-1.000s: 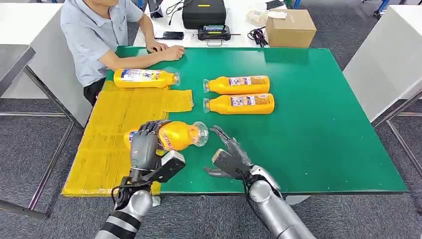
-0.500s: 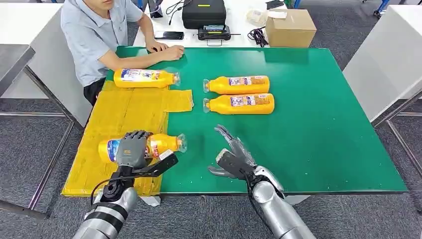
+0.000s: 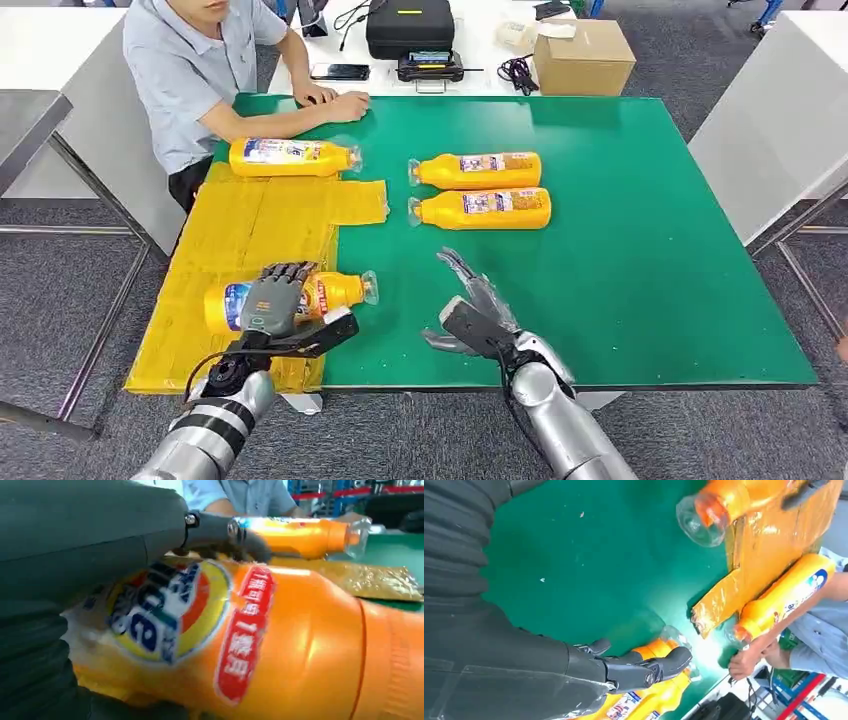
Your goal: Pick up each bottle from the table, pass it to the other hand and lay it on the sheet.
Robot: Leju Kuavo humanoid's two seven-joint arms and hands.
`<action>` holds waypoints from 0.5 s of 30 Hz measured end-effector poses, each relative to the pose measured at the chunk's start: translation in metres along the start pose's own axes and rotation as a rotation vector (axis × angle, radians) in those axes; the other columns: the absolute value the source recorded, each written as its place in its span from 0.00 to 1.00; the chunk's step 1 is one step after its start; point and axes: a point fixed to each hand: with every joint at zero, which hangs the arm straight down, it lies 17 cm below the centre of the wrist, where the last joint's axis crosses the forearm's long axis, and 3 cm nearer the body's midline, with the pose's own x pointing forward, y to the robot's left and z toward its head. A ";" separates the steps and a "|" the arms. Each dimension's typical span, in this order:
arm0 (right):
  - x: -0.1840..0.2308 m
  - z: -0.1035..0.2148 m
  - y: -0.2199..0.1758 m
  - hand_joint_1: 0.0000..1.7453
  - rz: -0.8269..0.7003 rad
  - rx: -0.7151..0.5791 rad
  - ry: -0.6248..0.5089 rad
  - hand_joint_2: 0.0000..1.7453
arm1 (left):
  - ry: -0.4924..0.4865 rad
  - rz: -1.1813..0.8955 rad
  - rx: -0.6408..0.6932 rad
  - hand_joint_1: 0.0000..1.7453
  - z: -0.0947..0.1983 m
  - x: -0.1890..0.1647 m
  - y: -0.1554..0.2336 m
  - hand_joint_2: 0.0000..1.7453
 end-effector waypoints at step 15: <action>-0.004 0.002 -0.005 0.00 0.012 -0.003 0.009 1.00 | 0.010 0.011 -0.107 0.00 -0.008 -0.001 -0.015 1.00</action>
